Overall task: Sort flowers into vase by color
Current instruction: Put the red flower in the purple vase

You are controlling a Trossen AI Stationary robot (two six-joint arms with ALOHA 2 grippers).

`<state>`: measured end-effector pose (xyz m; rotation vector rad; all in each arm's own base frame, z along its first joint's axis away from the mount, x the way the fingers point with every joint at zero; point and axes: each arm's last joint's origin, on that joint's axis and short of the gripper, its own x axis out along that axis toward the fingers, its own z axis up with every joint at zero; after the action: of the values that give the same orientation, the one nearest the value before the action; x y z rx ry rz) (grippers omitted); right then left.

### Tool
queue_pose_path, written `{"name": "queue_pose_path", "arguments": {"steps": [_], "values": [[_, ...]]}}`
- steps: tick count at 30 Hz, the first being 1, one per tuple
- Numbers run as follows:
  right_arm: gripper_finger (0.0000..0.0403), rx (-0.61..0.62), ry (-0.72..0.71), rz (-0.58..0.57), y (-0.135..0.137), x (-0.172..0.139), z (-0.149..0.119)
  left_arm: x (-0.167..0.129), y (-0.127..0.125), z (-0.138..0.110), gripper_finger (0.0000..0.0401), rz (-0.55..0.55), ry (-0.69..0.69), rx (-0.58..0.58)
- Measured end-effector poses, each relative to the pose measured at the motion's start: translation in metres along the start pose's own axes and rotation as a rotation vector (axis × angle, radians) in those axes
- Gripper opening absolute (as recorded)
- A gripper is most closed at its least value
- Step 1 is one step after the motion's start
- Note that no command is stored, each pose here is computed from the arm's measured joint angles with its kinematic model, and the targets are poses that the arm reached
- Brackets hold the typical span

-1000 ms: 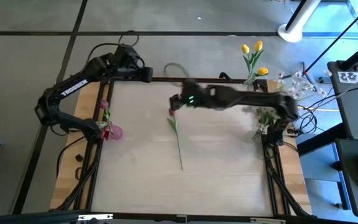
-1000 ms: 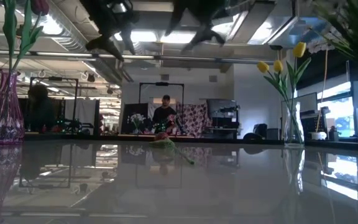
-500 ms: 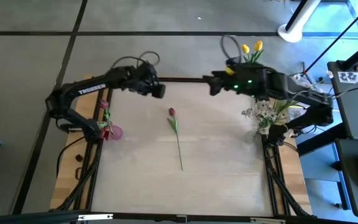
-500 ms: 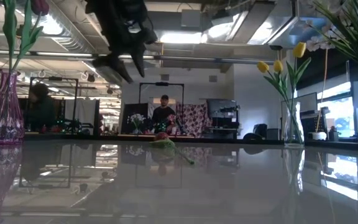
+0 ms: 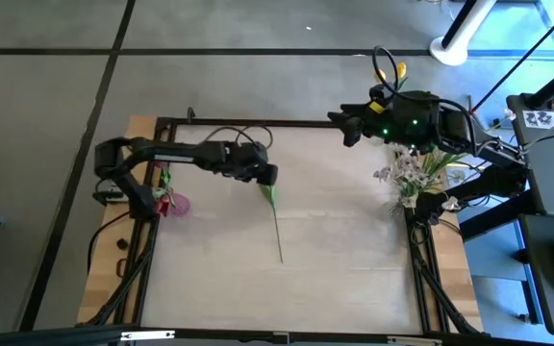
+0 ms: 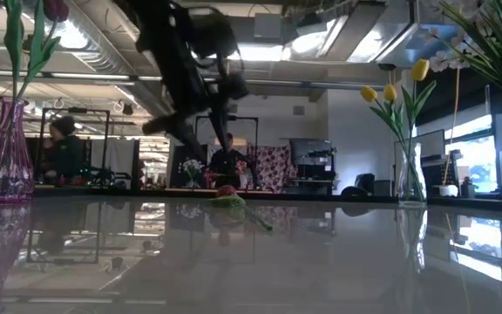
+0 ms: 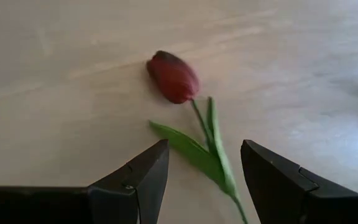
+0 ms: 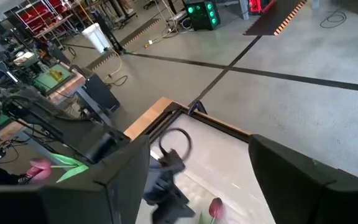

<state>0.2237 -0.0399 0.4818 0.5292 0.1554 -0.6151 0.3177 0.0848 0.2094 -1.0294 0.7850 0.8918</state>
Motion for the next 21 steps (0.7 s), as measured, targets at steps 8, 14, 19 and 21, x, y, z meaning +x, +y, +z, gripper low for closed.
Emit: {"name": "queue_pose_path", "arguments": {"steps": [8, 14, 19, 21], "values": [[0.0273, -0.004, 0.011, 0.002, 0.0, 0.002, -0.001, 0.039, 0.002, -0.002, 0.0196, 0.052, 0.028, -0.06], [0.0272, -0.006, 0.02, 0.004, 0.0, 0.002, -0.002, 0.055, -0.001, -0.006, 0.0196, 0.023, 0.046, -0.08], [0.0272, -0.006, 0.019, 0.005, 0.0, 0.002, -0.002, 0.067, -0.003, -0.012, 0.0195, 0.036, 0.036, -0.113], [0.0272, -0.006, 0.02, 0.004, 0.0, 0.002, -0.002, 0.074, -0.006, -0.014, 0.0191, 0.02, 0.012, -0.104]]}}
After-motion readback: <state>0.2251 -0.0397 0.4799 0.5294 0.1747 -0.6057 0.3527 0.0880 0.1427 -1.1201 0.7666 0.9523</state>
